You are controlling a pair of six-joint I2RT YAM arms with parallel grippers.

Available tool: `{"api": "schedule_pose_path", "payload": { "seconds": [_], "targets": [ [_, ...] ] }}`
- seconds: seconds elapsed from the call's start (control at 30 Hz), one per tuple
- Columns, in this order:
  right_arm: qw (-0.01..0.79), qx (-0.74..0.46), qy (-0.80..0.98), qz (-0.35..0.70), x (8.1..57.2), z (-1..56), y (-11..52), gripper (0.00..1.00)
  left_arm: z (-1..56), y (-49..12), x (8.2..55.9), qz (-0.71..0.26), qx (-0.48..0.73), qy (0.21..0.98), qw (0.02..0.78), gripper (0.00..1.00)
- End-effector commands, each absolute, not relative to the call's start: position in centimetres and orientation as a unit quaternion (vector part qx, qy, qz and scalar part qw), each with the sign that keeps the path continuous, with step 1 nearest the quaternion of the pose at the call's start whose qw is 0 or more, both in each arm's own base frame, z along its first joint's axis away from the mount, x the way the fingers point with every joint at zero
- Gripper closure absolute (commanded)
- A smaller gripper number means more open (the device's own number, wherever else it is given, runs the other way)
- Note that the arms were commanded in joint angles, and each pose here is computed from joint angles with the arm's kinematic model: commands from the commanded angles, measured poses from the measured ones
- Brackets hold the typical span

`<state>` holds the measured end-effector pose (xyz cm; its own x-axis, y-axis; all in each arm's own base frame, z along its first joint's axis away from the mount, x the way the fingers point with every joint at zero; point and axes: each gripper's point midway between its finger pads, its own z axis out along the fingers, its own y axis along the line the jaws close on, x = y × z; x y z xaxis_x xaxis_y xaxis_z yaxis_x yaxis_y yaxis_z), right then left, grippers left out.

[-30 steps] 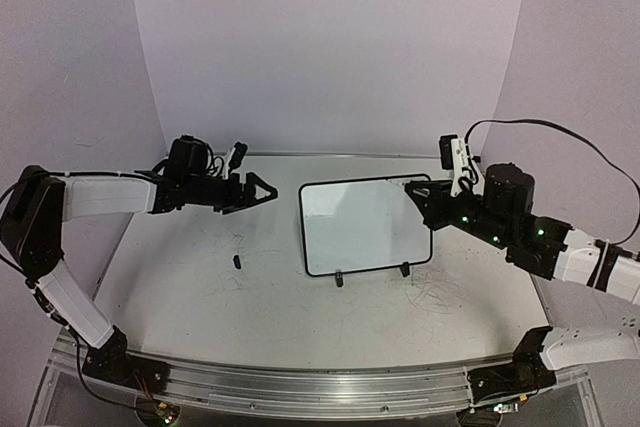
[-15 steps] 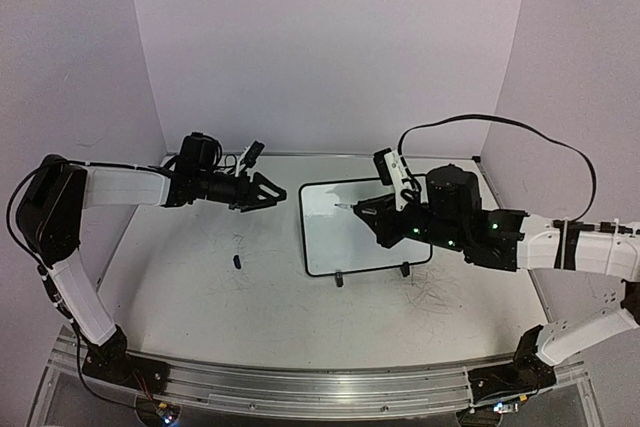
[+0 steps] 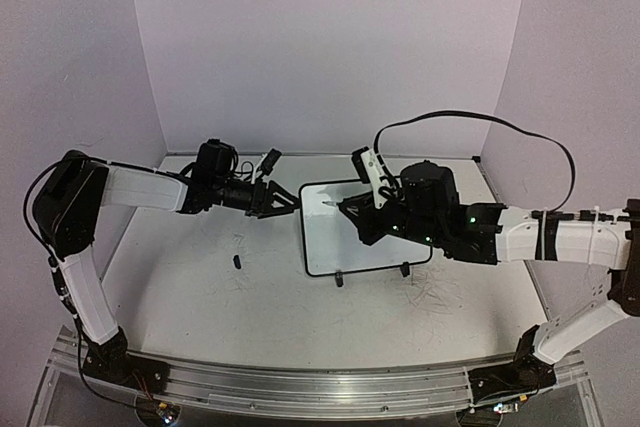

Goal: Write a sentence on the whiteboard
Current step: Hold the whiteboard at the center of the board.

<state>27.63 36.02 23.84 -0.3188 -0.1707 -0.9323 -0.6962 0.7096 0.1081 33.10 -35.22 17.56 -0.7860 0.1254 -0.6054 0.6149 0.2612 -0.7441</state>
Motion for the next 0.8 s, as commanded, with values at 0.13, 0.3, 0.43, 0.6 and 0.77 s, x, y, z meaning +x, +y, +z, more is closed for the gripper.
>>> {"api": "schedule_pose_path", "payload": {
  "seconds": [0.13, 0.3, 0.43, 0.6, 0.77],
  "targets": [
    [0.533, -0.26, 0.763, 0.256, 28.7, 25.5, 36.6, 1.0, 20.0, -38.0, 34.2, -0.582, 0.284, 0.722, 0.243, 0.55],
    [0.527, -0.264, 0.765, 0.258, 28.4, 24.8, 37.3, 1.0, 18.9, -38.1, 34.5, -0.576, 0.282, 0.728, 0.242, 0.63],
    [0.522, -0.27, 0.767, 0.255, 28.4, 24.2, 37.9, 1.0, 18.3, -38.1, 34.4, -0.574, 0.286, 0.729, 0.241, 0.7],
    [0.529, -0.268, 0.769, 0.239, 28.9, 24.0, 37.9, 1.0, 17.8, -38.0, 34.3, -0.569, 0.294, 0.728, 0.245, 0.77],
    [0.542, -0.278, 0.765, 0.208, 29.6, 24.2, 37.6, 1.0, 17.4, -37.9, 34.4, -0.564, 0.299, 0.728, 0.25, 0.82]
  ]
}}
